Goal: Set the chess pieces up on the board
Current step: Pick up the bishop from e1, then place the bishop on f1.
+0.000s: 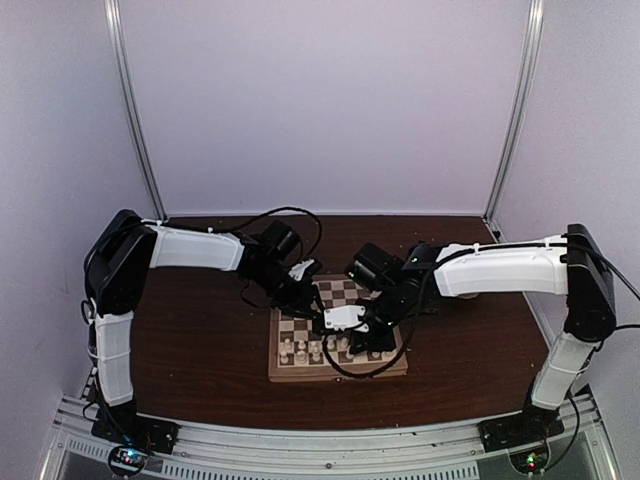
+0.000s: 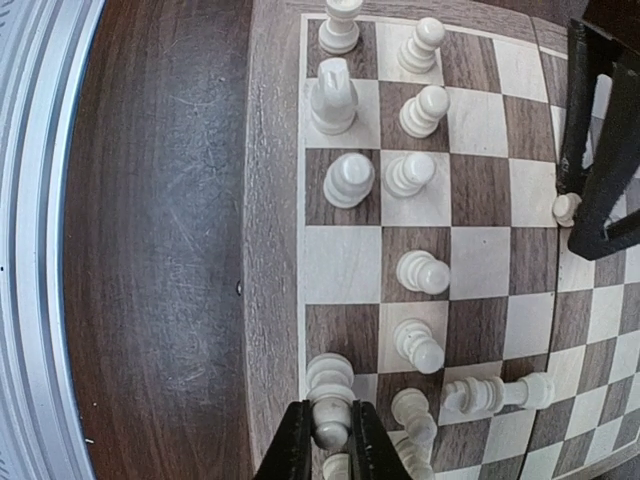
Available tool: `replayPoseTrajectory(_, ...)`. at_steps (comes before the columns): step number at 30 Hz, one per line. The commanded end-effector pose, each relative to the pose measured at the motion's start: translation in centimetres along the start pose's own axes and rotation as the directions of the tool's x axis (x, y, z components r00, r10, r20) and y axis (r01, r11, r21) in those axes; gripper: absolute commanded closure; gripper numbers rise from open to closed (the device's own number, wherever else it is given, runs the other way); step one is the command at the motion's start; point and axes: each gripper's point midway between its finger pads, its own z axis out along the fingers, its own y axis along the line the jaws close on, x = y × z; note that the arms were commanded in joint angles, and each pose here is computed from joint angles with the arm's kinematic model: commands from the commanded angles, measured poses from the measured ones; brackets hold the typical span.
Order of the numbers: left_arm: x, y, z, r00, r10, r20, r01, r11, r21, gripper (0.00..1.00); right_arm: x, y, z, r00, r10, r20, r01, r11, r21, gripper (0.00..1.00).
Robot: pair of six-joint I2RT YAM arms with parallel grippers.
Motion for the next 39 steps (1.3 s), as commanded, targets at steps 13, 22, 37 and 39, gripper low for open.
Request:
replayPoseTrajectory(13, -0.1, 0.5, 0.2, 1.0, -0.001, -0.004, 0.001, 1.0, -0.006, 0.61, 2.0, -0.4, -1.0, 1.0, 0.019, -0.023, -0.018, 1.0, 0.024, 0.92)
replayPoseTrajectory(22, 0.0, 0.6, 0.3, 1.0, -0.002, -0.007, 0.002, 1.0, -0.007, 0.62, 2.6, -0.4, 0.0, 0.998, 0.025, -0.049, -0.025, 1.0, 0.012, 0.81)
replayPoseTrajectory(37, 0.1, 0.5, 0.2, 1.0, -0.001, -0.01, 0.001, 1.0, -0.005, 0.64, 0.3, -4.5, -6.0, 0.987, 0.123, 0.105, -0.132, 0.988, 0.081, 0.68)
replayPoseTrajectory(39, 0.1, 0.5, 0.2, 1.0, -0.002, -0.012, 0.002, 1.0, -0.006, 0.68, 0.6, -6.0, -6.7, 0.979, 0.161, 0.124, -0.174, 0.98, 0.095, 0.67)
